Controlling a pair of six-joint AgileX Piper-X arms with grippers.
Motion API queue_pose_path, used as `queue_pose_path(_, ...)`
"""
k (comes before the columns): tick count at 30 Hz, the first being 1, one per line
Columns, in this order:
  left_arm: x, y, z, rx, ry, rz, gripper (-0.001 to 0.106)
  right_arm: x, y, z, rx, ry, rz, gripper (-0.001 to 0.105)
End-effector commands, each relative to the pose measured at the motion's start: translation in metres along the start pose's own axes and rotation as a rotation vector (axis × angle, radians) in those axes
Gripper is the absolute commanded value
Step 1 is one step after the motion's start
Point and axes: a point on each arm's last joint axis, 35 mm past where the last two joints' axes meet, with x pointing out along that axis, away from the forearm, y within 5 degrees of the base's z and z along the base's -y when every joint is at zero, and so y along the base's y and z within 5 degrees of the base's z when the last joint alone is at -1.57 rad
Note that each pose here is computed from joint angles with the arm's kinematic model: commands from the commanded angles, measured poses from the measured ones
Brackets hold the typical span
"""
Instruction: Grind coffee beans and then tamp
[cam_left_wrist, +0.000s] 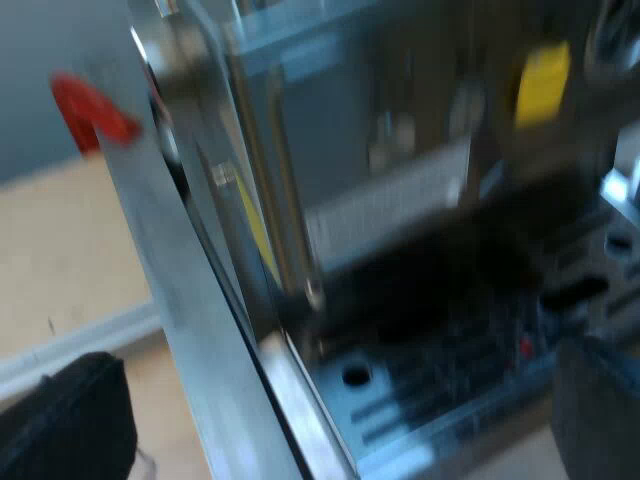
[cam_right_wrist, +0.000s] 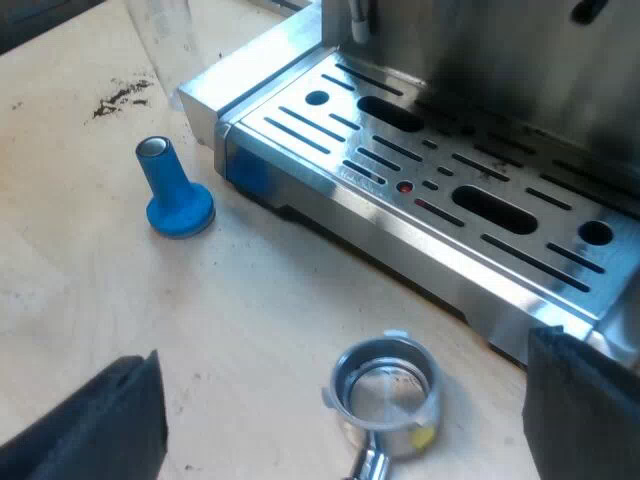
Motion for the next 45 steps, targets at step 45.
queue_pose_path(45, -0.076, 0.017, 0.025, -0.125, -0.155, 0.252, 0.085, -0.071, -0.110, 0.024, 0.422, 0.227, -0.582, 0.074)
